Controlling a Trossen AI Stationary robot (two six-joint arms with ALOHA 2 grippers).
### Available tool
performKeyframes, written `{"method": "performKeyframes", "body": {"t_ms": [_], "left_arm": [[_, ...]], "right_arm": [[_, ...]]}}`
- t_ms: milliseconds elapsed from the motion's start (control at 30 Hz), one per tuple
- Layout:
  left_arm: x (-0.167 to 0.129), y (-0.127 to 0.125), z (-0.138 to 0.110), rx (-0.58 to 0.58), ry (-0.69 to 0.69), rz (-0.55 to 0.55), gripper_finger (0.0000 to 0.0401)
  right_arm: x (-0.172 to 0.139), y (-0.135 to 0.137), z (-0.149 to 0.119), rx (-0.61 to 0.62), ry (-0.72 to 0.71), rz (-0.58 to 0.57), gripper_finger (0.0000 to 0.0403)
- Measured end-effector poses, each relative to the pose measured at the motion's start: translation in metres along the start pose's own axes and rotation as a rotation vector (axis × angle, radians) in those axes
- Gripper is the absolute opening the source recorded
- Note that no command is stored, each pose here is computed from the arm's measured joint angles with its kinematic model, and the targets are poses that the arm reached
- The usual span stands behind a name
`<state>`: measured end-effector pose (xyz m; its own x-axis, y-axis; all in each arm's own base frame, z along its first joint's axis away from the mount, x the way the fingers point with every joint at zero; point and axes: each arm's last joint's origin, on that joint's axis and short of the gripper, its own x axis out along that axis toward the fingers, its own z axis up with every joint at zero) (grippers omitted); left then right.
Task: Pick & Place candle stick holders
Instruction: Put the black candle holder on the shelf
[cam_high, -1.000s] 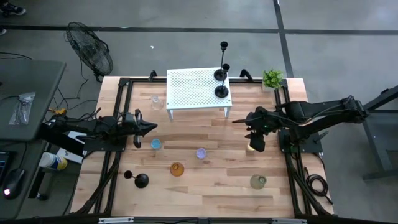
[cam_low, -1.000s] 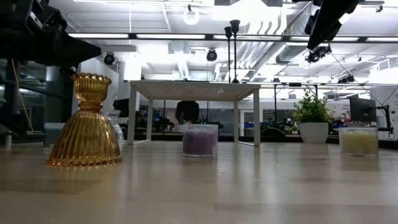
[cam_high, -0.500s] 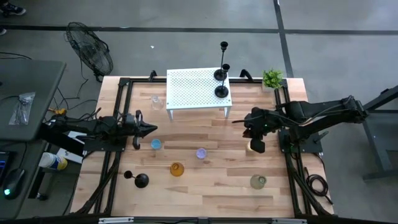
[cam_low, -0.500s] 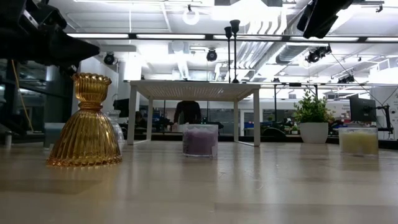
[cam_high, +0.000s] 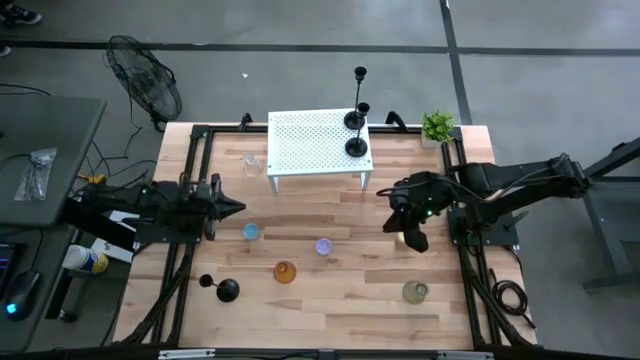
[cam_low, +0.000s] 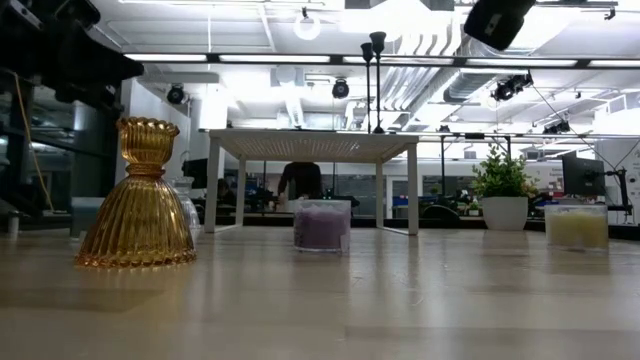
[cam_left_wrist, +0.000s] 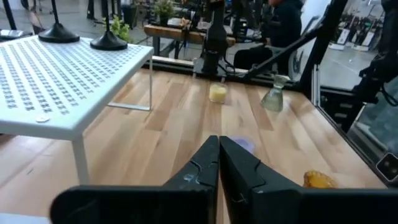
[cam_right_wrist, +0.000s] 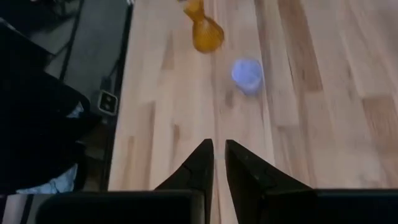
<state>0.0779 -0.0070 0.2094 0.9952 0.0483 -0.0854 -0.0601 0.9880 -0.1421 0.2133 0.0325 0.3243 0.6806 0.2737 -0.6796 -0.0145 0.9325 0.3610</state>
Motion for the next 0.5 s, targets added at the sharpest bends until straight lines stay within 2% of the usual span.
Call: {"method": "performKeyframes", "body": {"t_ms": [133, 300, 500], "left_arm": [[-0.009, 0.000, 0.013, -0.039, 0.010, -0.007, 0.0067], [-0.020, -0.003, 0.024, -0.118, 0.067, -0.109, 0.0138], [-0.024, -0.007, 0.032, -0.175, 0.181, -0.208, 0.0157]], "right_arm": [[0.000, 0.001, 0.003, -0.008, -0.027, 0.010, 0.0033], [0.000, 0.002, 0.003, -0.009, -0.021, 0.033, 0.0033], [0.000, 0.003, 0.004, -0.029, -0.032, 0.073, 0.0033]]}}
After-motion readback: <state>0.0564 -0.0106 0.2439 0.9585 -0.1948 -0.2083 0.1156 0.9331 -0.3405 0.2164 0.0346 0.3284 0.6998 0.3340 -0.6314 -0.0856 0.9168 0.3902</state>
